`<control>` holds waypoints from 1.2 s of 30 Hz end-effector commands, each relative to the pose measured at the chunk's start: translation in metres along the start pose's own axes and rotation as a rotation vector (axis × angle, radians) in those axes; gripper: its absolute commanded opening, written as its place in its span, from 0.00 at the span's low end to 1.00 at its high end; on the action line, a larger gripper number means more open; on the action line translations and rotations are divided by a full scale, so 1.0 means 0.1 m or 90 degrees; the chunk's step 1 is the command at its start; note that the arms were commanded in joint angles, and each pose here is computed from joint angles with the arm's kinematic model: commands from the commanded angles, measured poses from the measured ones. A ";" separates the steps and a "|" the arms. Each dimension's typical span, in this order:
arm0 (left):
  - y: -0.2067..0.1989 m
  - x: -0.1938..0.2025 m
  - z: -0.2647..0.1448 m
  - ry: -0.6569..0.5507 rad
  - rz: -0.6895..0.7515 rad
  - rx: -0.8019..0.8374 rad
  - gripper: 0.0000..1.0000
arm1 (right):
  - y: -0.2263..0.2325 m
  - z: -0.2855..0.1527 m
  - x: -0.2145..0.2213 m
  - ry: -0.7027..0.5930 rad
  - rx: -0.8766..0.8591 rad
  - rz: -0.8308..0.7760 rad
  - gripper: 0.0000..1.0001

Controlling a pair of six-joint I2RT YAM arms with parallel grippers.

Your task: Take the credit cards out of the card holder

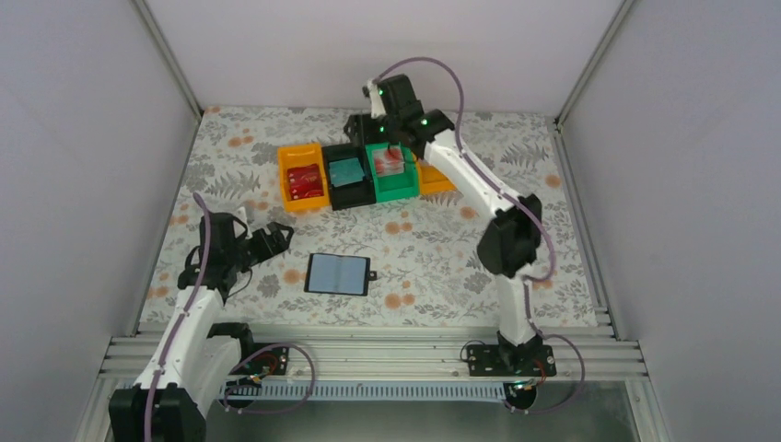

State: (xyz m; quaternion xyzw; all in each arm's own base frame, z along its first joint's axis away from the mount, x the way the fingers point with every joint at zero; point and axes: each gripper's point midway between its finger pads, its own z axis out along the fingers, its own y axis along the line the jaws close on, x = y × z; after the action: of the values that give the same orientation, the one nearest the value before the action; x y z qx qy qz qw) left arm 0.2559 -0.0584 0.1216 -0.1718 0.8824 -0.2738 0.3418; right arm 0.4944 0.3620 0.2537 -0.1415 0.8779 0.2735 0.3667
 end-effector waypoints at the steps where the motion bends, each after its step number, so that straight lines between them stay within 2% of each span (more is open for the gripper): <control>1: 0.01 0.20 0.15 0.054 -0.013 0.027 0.95 | 0.34 -0.19 1.18 0.173 0.015 -0.026 0.74; 2: 0.04 0.27 0.19 0.068 -0.019 0.027 0.95 | 0.35 -0.21 1.54 0.223 0.020 -0.017 0.73; 4: 0.03 0.37 0.24 0.091 -0.023 0.039 0.95 | 0.50 -0.28 1.99 0.278 0.010 0.001 0.72; 8: 0.01 0.68 0.33 0.144 -0.030 0.059 0.95 | 0.72 -0.39 2.64 0.336 -0.005 0.036 0.72; 12: 0.00 0.92 0.38 0.186 -0.037 0.067 0.96 | 0.74 -0.44 3.17 0.384 0.009 0.074 0.75; 17: 0.03 1.14 0.43 0.222 -0.049 0.067 0.99 | 0.57 -0.48 3.59 0.414 0.036 0.116 0.77; 20: 0.05 1.22 0.44 0.235 -0.061 0.068 0.98 | 0.53 -0.43 3.68 0.418 0.035 0.110 0.75; 22: 0.08 1.27 0.45 0.241 -0.070 0.064 0.97 | 0.54 -0.37 3.68 0.417 0.029 0.101 0.65; 27: 0.02 1.27 0.47 0.242 -0.065 0.090 0.87 | 0.56 -0.25 3.68 0.421 0.026 0.085 0.50; 36: -0.21 1.22 0.46 0.229 -0.039 0.175 0.64 | 0.67 -0.05 3.39 0.385 -0.039 0.088 0.39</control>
State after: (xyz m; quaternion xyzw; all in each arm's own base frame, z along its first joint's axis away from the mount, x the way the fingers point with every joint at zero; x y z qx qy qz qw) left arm 0.2074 -0.1398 0.0358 -0.1249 0.8908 -0.3930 0.1909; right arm 0.2045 0.3758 0.0254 -0.1624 0.9600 0.2245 0.0409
